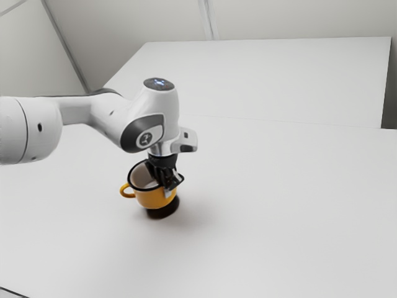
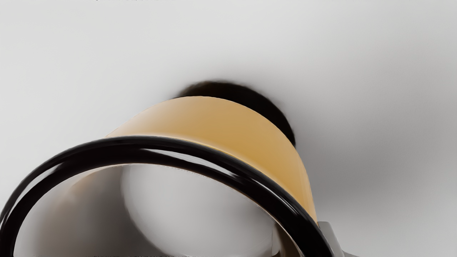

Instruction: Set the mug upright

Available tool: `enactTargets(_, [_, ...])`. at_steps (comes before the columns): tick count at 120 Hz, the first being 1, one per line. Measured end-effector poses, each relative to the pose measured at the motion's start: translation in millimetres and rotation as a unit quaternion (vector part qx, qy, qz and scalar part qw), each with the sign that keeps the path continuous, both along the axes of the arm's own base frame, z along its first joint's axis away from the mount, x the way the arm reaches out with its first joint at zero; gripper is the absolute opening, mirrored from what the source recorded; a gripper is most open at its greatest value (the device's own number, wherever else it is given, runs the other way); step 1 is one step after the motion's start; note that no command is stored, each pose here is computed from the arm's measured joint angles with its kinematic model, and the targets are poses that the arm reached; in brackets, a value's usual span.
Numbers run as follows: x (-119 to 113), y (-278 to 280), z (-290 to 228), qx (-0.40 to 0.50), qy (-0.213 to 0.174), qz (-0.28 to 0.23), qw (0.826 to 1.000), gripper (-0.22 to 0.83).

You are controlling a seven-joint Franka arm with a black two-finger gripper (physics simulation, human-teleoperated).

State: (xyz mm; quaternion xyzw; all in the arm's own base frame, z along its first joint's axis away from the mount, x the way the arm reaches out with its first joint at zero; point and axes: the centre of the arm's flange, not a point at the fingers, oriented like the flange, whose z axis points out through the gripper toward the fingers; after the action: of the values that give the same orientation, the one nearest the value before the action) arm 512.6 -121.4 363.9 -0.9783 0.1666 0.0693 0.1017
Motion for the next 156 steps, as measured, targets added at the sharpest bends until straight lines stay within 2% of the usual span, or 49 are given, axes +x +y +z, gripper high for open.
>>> enactTargets(38, [18.1, 5.5, -25.7, -0.001, -0.031, 0.056, 0.998, -0.15])
enactTargets(70, [22.1, 4.1, -36.9, -0.006, -0.045, 0.086, 0.995, -0.13])
enactTargets(80, [22.6, 3.3, -36.5, -0.011, -0.048, 0.093, 0.994, -0.04])
enactTargets(96, [23.7, 4.5, -29.6, -0.019, -0.056, 0.105, 0.993, 0.23])
enactTargets(110, [24.2, 6.4, -2.7, -0.03, -0.08, 0.113, 0.99, 0.39])
enactTargets(126, [29.8, 11.1, 31.7, -0.047, -0.108, 0.124, 0.985, 0.48])
enactTargets(141, [62.7, 16.1, 75.9, -0.066, -0.144, 0.124, 0.979, 0.53])
enactTargets(156, [87.7, 43.1, 127.5, -0.09, -0.159, 0.139, 0.973, 0.56])
